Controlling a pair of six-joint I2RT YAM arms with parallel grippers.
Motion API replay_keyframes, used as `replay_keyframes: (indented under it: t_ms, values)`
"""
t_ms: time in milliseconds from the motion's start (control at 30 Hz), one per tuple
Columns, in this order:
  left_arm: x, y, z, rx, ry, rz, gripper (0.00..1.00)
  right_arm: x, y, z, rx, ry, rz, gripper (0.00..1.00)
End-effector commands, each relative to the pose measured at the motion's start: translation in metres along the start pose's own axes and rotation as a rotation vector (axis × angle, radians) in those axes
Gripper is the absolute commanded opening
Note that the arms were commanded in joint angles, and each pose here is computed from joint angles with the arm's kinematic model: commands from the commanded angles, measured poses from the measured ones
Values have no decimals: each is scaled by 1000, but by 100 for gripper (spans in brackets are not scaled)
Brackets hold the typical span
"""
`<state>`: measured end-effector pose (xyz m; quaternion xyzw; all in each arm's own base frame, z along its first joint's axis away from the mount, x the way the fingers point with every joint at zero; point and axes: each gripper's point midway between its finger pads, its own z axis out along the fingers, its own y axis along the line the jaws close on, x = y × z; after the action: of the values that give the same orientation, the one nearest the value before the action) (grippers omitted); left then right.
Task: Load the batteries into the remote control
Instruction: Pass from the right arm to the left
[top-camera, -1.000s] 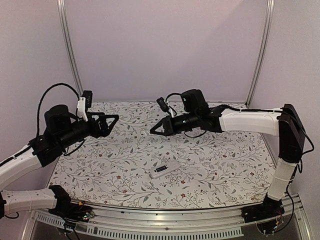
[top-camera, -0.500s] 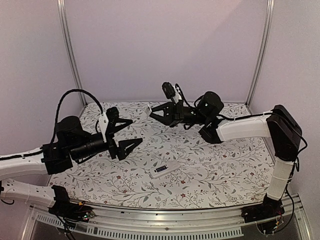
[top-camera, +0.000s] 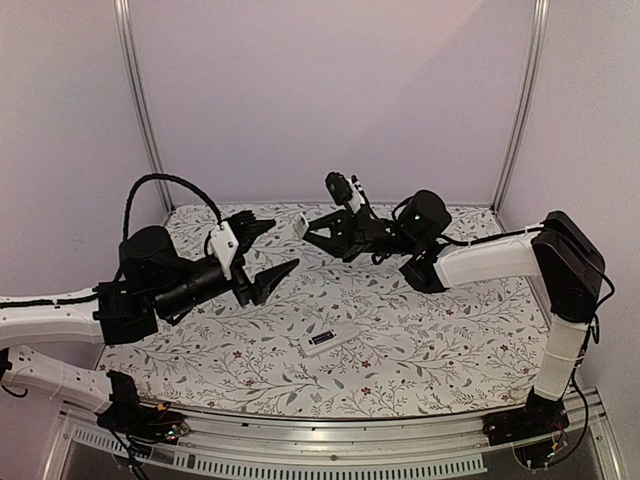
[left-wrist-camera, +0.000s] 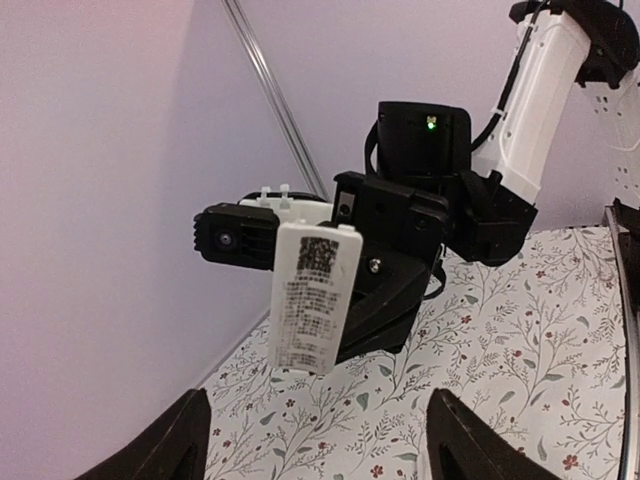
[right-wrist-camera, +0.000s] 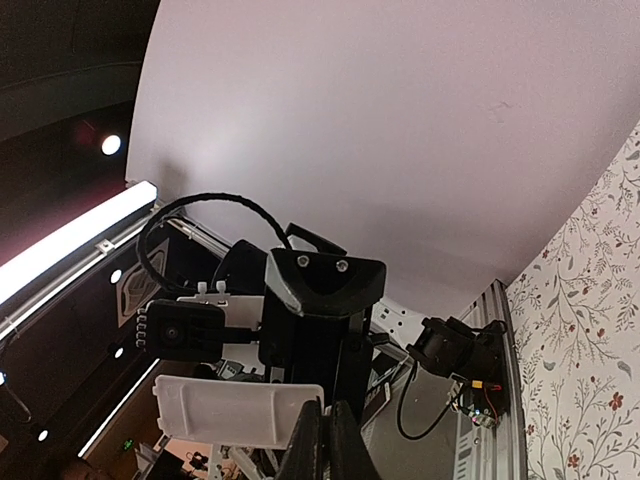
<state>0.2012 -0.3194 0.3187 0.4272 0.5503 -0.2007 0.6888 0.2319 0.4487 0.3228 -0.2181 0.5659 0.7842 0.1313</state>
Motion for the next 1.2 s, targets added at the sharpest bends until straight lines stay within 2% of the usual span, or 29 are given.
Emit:
replay_keyframes:
  t_ms: [0,367,933,967,1100,1167]
  values:
    - [-16,0,7,-18,-43,52,72,3,6,2,-10,9,-12,0]
    - [-26,-8,24,-2,-78,66,60,9,3,6,-14,19,0,0]
    - [-27,0,26,-50,-66,82,25,13,-1,5,-19,15,23,2]
    - [-28,1,26,-51,-64,83,23,13,-3,5,-14,14,26,4]
    - [-27,0,26,-45,-52,86,20,15,-13,2,31,16,50,35]
    - [-25,0,24,-37,-35,95,18,14,-25,-4,89,12,41,46]
